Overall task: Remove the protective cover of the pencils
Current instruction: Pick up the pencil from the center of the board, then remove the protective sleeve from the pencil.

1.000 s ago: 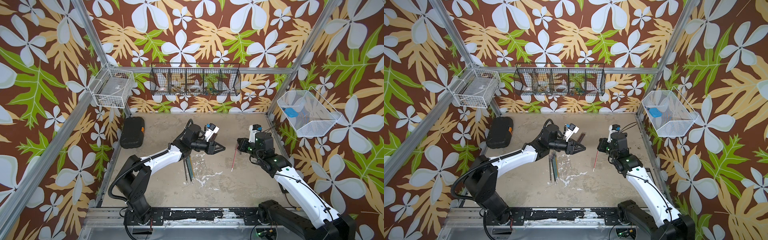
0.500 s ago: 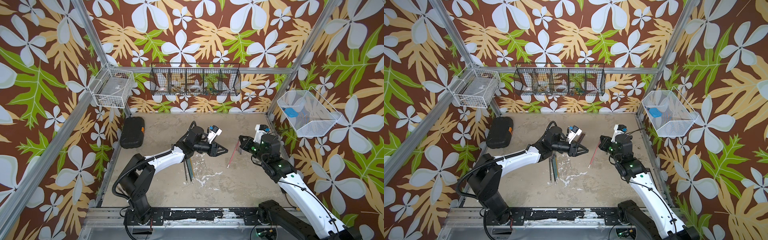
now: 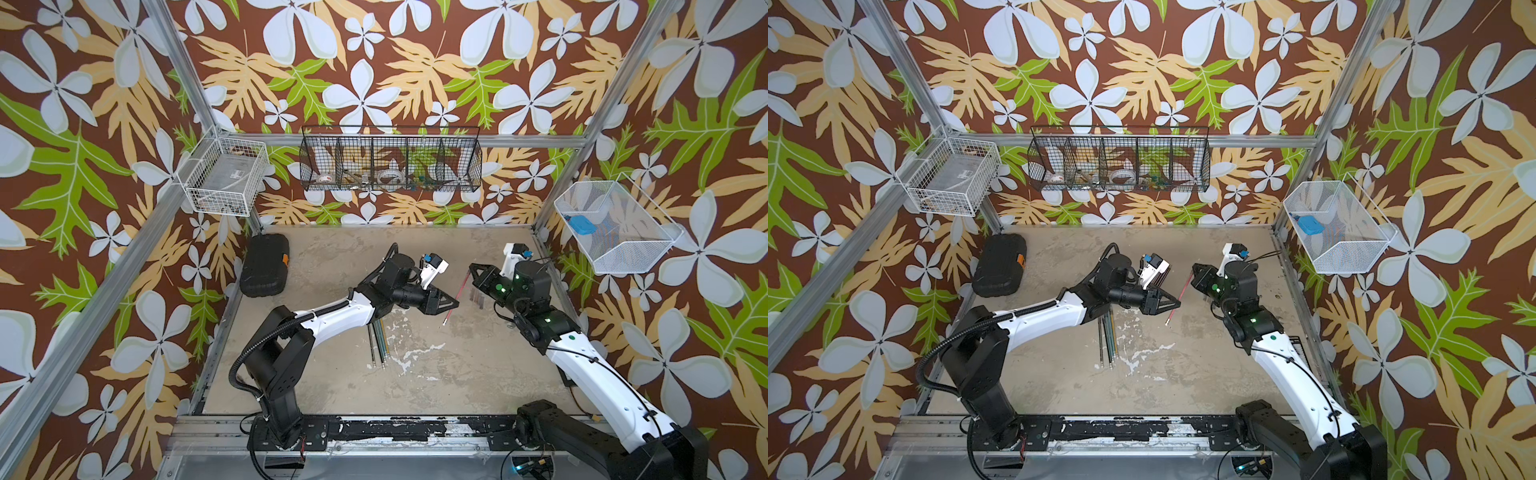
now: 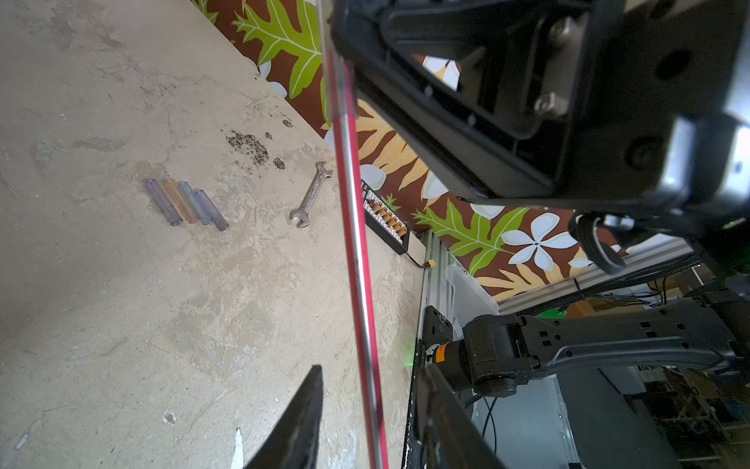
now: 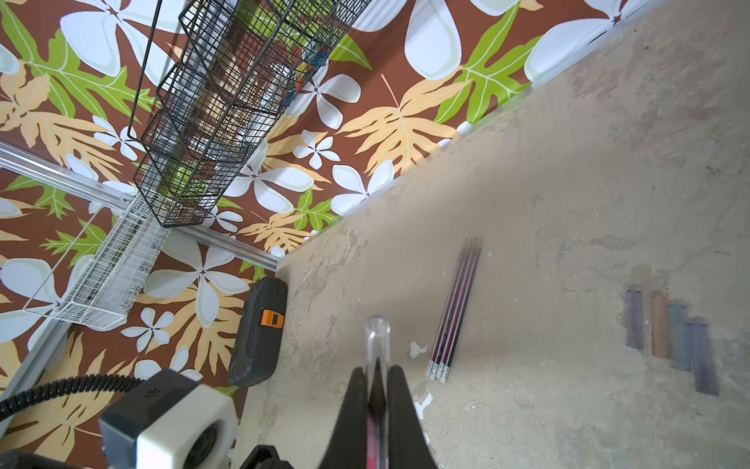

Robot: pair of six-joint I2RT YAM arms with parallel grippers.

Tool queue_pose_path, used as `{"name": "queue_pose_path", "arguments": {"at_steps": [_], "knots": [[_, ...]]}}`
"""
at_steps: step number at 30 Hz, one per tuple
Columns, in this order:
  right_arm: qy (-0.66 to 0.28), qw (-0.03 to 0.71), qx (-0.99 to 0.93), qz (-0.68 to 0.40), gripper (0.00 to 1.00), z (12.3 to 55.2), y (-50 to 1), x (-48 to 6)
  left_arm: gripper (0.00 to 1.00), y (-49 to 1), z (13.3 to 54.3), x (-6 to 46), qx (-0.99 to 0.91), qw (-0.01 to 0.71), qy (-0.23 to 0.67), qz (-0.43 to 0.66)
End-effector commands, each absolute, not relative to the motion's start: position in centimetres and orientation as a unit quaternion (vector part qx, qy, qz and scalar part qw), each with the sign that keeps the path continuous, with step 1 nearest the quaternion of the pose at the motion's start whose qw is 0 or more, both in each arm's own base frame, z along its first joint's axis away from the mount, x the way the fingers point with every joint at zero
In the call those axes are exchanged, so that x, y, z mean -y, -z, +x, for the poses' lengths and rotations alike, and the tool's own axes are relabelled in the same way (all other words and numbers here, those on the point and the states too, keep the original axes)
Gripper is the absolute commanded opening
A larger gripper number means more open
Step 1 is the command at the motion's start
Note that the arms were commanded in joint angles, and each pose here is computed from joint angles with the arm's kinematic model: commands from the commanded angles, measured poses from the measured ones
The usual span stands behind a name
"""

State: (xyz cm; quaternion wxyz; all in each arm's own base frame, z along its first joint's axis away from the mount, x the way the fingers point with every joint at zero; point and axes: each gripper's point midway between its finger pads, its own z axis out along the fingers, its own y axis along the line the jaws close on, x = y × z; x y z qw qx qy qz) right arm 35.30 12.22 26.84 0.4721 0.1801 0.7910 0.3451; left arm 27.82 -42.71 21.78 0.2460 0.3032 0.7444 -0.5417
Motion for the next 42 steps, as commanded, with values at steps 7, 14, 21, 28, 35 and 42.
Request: {"name": "queue_pose_path", "arguments": {"at_steps": [7,14,21,28,35,42], "knots": [[-0.36,0.493,-0.773,0.172,0.0,35.9,-29.2,-12.5,0.27,-20.9,28.2,43.1,-0.755,0.241,0.529,0.304],[-0.299,0.482,-0.81,0.147,0.34,36.1,-27.9,-10.6,0.0,-18.8,30.1,42.0,-0.802,0.258,0.446,0.302],[-0.403,0.392,-0.822,0.087,0.52,36.6,-25.1,-9.3,0.0,-16.0,32.0,40.9,-0.851,0.258,0.345,0.302],[-0.421,0.374,-0.825,0.044,0.5,35.8,-24.1,-10.2,0.0,-14.7,30.6,42.3,-0.853,0.247,0.316,0.335],[-0.408,0.356,-0.838,0.071,0.43,36.1,-22.2,-9.7,0.0,-14.3,29.7,43.1,-0.851,0.239,0.313,0.347],[-0.394,0.352,-0.844,0.094,0.38,36.6,-21.4,-9.1,0.0,-14.7,29.4,43.2,-0.849,0.242,0.315,0.349]]}}
